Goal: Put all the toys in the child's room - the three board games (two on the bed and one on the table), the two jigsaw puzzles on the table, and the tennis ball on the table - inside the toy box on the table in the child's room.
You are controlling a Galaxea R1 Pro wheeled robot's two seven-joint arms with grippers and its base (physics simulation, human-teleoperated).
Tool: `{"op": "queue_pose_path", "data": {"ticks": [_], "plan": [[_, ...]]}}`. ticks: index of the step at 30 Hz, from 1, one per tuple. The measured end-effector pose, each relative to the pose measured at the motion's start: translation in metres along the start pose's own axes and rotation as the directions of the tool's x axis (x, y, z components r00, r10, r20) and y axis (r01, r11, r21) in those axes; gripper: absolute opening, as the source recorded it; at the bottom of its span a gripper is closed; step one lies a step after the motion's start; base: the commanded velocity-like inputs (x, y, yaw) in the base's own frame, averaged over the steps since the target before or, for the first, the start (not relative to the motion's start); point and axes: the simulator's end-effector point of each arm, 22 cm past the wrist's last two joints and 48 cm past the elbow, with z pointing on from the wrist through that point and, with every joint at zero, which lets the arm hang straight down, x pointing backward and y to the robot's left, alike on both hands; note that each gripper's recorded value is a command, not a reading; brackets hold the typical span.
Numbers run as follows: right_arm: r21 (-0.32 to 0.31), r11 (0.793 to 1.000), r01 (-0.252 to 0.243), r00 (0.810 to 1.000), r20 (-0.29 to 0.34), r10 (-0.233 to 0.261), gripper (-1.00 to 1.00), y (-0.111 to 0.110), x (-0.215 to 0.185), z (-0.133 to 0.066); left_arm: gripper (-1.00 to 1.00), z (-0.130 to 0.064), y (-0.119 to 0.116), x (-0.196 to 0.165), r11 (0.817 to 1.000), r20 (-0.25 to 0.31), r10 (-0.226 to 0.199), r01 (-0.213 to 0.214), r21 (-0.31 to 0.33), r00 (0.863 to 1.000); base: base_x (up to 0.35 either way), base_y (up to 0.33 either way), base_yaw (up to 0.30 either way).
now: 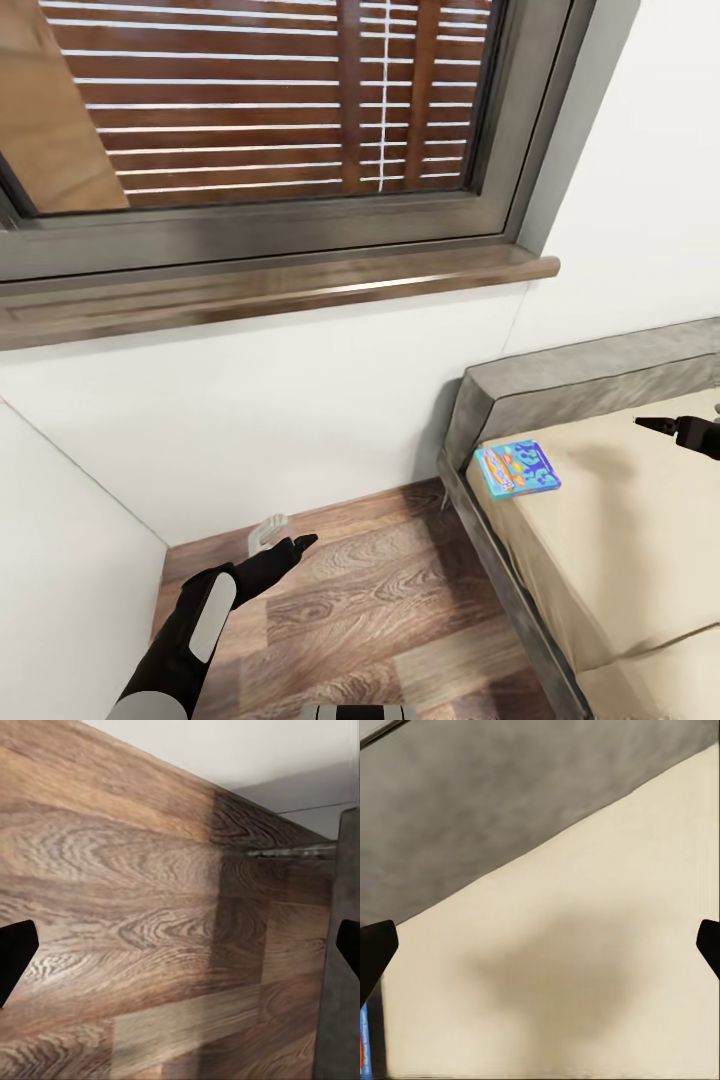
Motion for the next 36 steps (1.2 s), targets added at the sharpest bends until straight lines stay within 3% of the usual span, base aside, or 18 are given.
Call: {"op": "queue_pose_path", "data": {"ticks": [17,36], "plan": [[-0.004,1.000,-0.021,0.999,-0.024,0.021,1.00,0.0031,0.0029,-0.0039,1.00,-0.0015,-0.0022,-0.0020,1.000,0.005,0.003,-0.003,0.002,1.000,0.000,0.000,-0.256],[-0.006,1.000,-0.014,1.000,-0.016,0.013,1.00,0.0064,-0.0005,-0.0059,1.00,-0.0020,-0.0035,-0.0025,1.000,0.006,0.004,-0.004,0.005,1.000,0.005,0.000,-0.046]]}}
